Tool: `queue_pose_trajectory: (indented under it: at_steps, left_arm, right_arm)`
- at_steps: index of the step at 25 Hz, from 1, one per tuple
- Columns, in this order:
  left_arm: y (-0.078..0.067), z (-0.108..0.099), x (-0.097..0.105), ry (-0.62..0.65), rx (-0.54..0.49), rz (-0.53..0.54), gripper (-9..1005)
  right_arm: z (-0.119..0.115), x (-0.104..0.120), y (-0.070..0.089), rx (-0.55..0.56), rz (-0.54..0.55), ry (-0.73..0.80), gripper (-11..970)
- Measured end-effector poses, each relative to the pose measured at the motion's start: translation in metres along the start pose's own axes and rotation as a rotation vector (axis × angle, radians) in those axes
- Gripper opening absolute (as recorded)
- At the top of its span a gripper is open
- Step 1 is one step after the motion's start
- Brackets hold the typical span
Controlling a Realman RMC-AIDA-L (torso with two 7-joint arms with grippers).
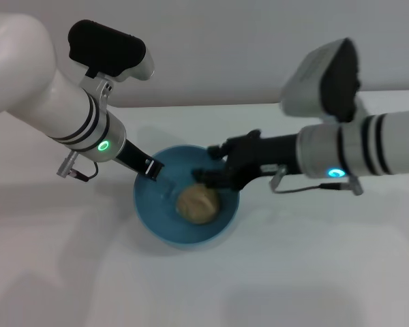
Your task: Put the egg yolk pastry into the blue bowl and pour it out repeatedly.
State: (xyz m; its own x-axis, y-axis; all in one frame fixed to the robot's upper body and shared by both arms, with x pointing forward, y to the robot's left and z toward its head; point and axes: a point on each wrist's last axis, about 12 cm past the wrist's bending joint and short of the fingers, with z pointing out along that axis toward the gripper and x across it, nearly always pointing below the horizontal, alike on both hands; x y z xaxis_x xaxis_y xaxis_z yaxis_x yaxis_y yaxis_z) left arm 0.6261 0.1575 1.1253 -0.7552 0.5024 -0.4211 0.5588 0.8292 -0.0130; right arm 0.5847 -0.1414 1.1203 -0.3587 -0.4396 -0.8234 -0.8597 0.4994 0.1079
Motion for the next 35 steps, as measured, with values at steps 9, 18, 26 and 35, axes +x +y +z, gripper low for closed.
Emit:
queue_pose_trajectory:
  at_steps: [9, 18, 26, 35]
  left_arm:
    - [0.003, 0.001, 0.002, -0.019, -0.008, -0.007, 11]
    - [0.011, 0.002, 0.005, -0.122, -0.034, -0.038, 11]
    - [0.008, -0.007, 0.007, -0.303, -0.027, -0.067, 10]
    - [-0.018, -0.016, 0.028, -0.627, -0.054, -0.033, 10]
  right_arm:
    - [-0.073, 0.015, -0.022, 0.206, 0.127, -0.206, 495]
    - [-0.106, 0.08, -0.043, 0.342, 0.294, -0.192, 496]
    - [-0.11, 0.116, -0.047, 0.393, 0.357, -0.297, 496]
    - [-0.131, 0.143, -0.057, 0.511, 0.449, -0.43, 495]
